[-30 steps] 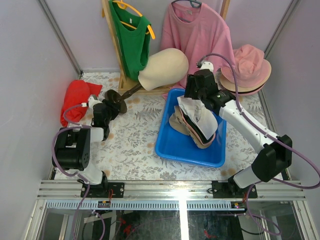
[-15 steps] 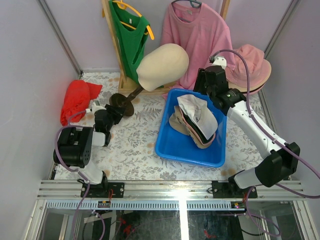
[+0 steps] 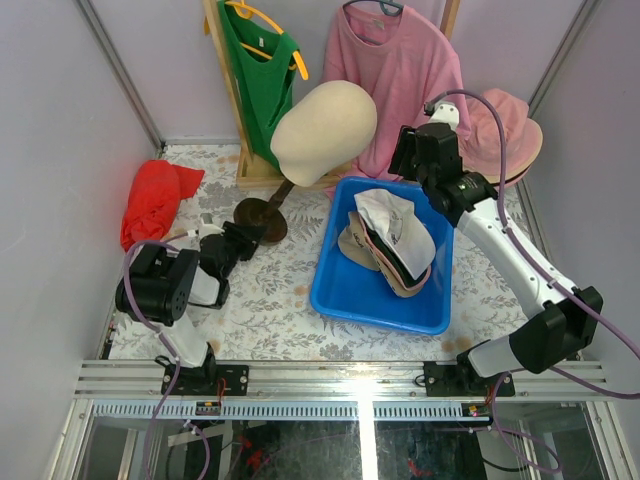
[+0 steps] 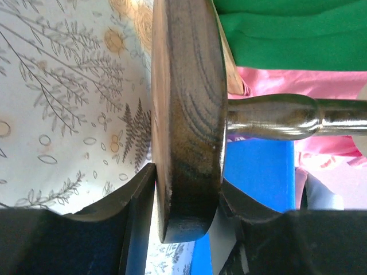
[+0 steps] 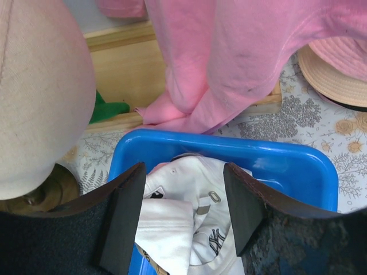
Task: Stack the hats
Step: Adjust the hat stand at the center of the board.
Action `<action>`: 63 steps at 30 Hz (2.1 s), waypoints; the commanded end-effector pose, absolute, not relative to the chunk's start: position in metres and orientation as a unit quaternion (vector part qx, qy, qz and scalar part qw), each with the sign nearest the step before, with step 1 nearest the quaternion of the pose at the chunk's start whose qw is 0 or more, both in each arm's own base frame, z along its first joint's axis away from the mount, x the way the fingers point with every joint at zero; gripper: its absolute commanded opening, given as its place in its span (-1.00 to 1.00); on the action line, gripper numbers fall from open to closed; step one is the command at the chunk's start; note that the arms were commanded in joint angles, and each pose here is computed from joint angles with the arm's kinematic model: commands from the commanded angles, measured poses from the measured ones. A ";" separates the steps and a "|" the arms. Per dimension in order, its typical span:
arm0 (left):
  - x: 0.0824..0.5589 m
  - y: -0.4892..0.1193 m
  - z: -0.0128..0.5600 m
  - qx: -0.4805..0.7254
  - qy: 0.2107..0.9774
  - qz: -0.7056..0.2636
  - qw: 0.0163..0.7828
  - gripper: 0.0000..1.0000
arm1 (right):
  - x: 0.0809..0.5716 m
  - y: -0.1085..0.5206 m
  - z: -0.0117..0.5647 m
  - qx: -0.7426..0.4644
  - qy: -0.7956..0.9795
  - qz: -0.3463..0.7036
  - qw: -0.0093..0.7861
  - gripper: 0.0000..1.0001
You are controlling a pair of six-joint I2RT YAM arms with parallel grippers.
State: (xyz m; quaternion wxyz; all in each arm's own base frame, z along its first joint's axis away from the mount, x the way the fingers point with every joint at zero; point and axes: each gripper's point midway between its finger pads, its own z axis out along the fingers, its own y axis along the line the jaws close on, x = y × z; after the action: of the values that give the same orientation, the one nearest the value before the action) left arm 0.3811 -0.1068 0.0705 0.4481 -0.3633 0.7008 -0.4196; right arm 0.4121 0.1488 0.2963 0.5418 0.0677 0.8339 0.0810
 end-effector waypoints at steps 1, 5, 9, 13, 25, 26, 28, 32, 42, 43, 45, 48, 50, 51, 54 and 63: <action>0.373 -0.125 0.089 -0.350 0.673 -0.472 0.450 -1.00 | 0.427 0.152 0.329 0.073 0.805 0.095 0.581 0.28; 0.365 -0.134 0.081 -0.355 0.674 -0.478 0.437 -1.00 | 0.429 0.154 0.330 0.069 0.804 0.099 0.583 0.28; 0.357 -0.147 0.072 -0.360 0.676 -0.484 0.423 -1.00 | 0.431 0.155 0.331 0.067 0.802 0.097 0.585 0.28; 0.349 -0.158 0.062 -0.365 0.678 -0.490 0.408 -1.00 | 0.434 0.154 0.334 0.066 0.799 0.093 0.590 0.28; 0.330 -0.165 0.036 -0.373 0.692 -0.482 0.386 -1.00 | 0.440 0.160 0.335 0.061 0.795 0.103 0.594 0.27; 0.329 -0.164 0.033 -0.375 0.695 -0.480 0.384 -1.00 | 0.440 0.161 0.335 0.059 0.795 0.105 0.594 0.27; 0.327 -0.163 0.027 -0.378 0.699 -0.474 0.379 -1.00 | 0.441 0.163 0.335 0.058 0.795 0.109 0.594 0.27; 0.324 -0.162 0.017 -0.383 0.705 -0.466 0.373 -1.00 | 0.441 0.167 0.336 0.055 0.793 0.121 0.594 0.27; 0.317 -0.162 0.005 -0.390 0.714 -0.461 0.354 -1.00 | 0.449 0.185 0.334 0.029 0.791 0.148 0.592 0.26; 0.317 -0.165 0.005 -0.385 0.715 -0.464 0.353 -1.00 | 0.452 0.189 0.332 0.025 0.793 0.151 0.590 0.26; 0.318 -0.172 0.007 -0.367 0.720 -0.475 0.348 -1.00 | 0.458 0.195 0.329 0.024 0.792 0.160 0.589 0.26; 0.318 -0.181 0.009 -0.339 0.728 -0.488 0.341 -1.00 | 0.470 0.208 0.323 0.022 0.790 0.180 0.585 0.26; 0.315 -0.187 0.007 -0.321 0.736 -0.495 0.332 -1.00 | 0.480 0.219 0.324 0.023 0.786 0.196 0.585 0.26; 0.314 -0.189 0.007 -0.312 0.739 -0.499 0.329 -1.00 | 0.486 0.223 0.322 0.024 0.785 0.202 0.585 0.26; 0.308 -0.193 0.005 -0.288 0.750 -0.503 0.319 -1.00 | 0.503 0.235 0.319 0.028 0.780 0.218 0.585 0.26; 0.298 -0.201 -0.002 -0.233 0.773 -0.517 0.284 -1.00 | 0.536 0.249 0.308 0.052 0.763 0.276 0.583 0.26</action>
State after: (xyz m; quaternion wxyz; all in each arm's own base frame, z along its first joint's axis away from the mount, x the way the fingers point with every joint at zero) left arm 0.3333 -0.1882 0.0310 0.3405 -0.3018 0.7178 -0.5270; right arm 0.5180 0.2444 0.2578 0.5375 0.0312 0.8154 0.2129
